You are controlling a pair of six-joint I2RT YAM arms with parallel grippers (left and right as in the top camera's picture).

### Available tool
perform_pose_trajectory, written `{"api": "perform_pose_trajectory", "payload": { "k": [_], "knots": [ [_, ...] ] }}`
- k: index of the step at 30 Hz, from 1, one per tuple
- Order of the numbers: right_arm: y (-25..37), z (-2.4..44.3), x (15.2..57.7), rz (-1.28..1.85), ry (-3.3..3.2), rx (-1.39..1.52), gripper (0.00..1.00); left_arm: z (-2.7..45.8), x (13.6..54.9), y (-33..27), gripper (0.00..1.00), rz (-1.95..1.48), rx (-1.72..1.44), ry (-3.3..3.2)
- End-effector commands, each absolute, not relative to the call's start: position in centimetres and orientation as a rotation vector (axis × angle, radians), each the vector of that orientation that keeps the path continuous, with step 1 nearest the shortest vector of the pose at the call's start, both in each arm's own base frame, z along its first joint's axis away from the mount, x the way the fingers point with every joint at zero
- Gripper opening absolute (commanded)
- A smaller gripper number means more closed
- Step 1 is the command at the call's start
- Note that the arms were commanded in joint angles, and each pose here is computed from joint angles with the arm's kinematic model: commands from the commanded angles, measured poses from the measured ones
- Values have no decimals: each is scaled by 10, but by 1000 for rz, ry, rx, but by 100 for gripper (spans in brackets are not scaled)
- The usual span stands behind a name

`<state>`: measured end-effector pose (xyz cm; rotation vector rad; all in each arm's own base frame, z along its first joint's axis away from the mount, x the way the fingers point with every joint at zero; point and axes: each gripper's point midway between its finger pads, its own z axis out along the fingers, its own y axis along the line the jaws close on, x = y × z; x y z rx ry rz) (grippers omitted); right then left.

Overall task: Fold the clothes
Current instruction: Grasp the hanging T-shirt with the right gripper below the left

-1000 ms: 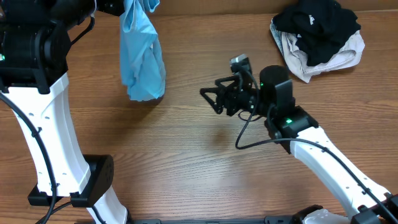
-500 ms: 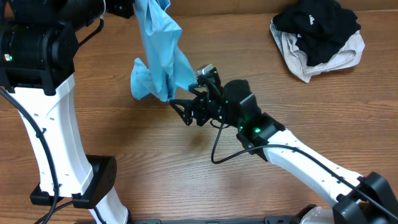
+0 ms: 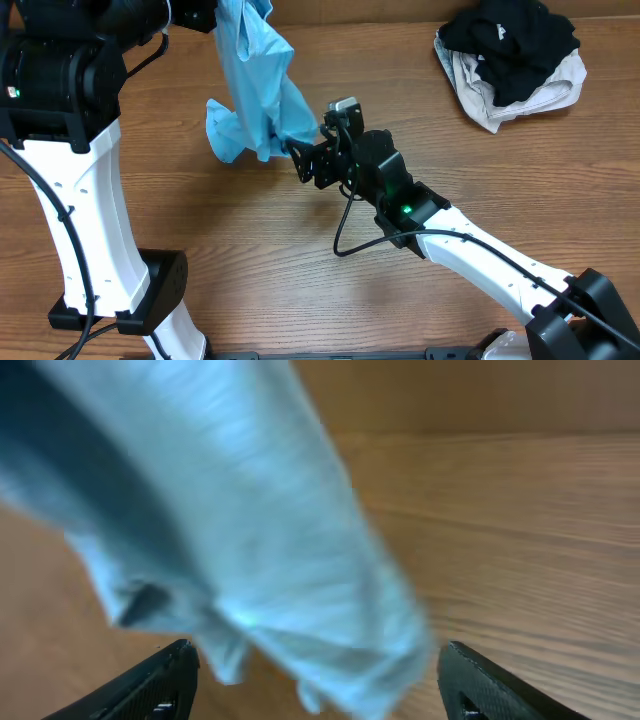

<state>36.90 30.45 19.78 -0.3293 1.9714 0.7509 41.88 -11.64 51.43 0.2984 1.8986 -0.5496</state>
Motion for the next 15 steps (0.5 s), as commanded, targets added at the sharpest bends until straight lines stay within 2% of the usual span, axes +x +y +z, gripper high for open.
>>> {"api": "perform_pose_trajectory", "payload": {
  "k": [1,13,15],
  "knots": [
    [301,207,383,708,1938,-268,80,525,408,-121,4,-571,315,1870],
    [317,175,391,759,1972,-269,79,522,407,-122,4,-585,312,1885],
    [319,172,393,762,1966,-269,73,522,406,-124,4,-596,320,1883]
  ]
}}
